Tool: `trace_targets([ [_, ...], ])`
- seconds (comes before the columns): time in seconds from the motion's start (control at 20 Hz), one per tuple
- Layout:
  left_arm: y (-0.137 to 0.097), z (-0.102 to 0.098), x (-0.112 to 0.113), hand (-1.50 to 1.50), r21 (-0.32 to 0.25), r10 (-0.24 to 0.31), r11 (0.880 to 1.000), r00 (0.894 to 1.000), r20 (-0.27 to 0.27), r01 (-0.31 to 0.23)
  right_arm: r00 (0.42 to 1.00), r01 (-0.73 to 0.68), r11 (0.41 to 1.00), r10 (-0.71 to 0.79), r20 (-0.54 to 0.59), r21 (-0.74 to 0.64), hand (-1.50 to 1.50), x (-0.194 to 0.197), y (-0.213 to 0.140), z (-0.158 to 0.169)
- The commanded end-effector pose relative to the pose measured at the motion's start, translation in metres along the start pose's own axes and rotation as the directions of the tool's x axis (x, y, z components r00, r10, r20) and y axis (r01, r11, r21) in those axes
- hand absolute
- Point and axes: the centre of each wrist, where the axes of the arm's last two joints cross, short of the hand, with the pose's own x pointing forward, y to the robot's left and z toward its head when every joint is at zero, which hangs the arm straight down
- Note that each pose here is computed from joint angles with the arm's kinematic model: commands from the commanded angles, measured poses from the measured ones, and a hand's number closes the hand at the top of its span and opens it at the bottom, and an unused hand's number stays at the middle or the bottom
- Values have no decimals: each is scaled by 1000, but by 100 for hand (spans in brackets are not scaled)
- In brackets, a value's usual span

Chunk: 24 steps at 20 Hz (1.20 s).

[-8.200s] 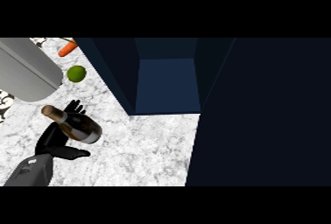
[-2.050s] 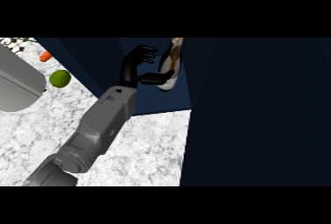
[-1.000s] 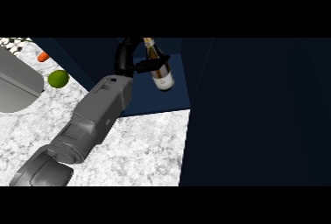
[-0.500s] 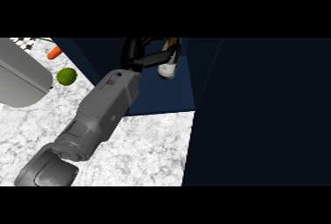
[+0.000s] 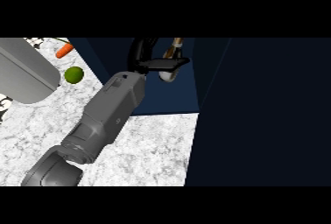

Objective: Pick up the wine, place it into the cabinet and close the cabinet

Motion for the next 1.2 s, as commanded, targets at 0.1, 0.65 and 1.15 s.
trace_targets([
  [0.1,-8,3,2,-150,-4,45,999,999,-2,-45,996,84,996,-84,31,-5,-150,42,0,10],
  [0.65,0,49,-28,-150,-106,188,976,981,-37,-191,998,67,998,-66,13,-19,-150,57,-6,13],
  [1.15,8,118,-41,-150,-119,225,965,971,-81,-233,999,45,998,-44,25,-36,-150,55,-11,13],
])
